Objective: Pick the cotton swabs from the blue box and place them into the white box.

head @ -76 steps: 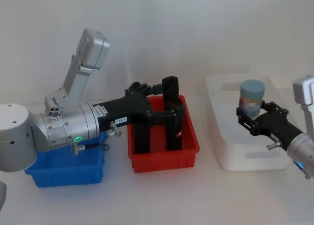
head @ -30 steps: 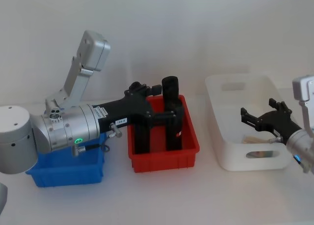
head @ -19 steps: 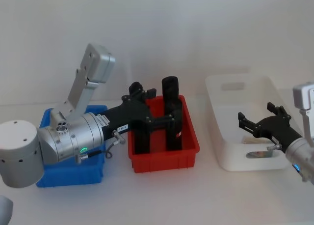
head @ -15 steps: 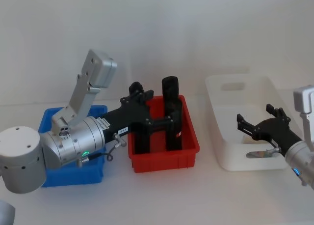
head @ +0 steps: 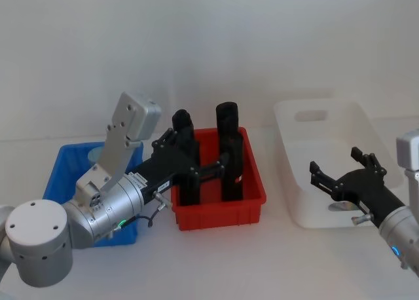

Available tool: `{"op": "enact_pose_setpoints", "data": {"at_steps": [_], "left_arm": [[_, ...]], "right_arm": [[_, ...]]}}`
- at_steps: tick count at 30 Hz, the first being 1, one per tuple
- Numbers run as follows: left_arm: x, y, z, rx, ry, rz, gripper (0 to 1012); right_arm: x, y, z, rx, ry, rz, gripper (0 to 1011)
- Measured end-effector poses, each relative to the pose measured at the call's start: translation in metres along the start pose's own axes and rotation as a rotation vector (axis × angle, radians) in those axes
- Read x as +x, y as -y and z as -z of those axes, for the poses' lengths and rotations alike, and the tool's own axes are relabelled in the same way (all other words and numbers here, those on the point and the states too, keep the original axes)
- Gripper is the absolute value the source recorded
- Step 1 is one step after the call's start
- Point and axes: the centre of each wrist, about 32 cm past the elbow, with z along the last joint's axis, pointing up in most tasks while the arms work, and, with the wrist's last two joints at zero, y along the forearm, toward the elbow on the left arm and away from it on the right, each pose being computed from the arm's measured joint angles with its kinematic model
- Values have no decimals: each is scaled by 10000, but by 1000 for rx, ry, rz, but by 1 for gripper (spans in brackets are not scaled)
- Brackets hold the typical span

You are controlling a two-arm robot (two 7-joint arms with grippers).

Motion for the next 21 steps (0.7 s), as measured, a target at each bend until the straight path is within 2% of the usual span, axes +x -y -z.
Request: {"op": "enact_pose_setpoints", "data": {"at_steps": [2, 7, 8, 11, 12, 15, 21], "left_arm": [[-24, -3, 20, -2, 5, -15, 1004], [-131, -24, 118, -12, 24, -81, 1004], [-131, -24, 118, -12, 24, -81, 1004], [-200, -39, 180, -19, 34, -121, 1004], [-200, -39, 180, -19, 34, -121, 1004], [-266, -54, 234, -27, 45, -161, 1004], [-367, -78, 314, -41, 58, -216, 1004]], "right_arm": [[-45, 55, -15, 8, -3, -3, 1001], [-152, 192, -50, 25, -13, -10, 1001], [-164, 208, -56, 28, -15, -11, 1001], [-222, 282, -82, 38, -21, -14, 1001], [-236, 302, -87, 39, -23, -15, 1001], [-293, 376, -117, 50, -30, -19, 1001], [-332, 428, -136, 56, -35, -21, 1001]]}}
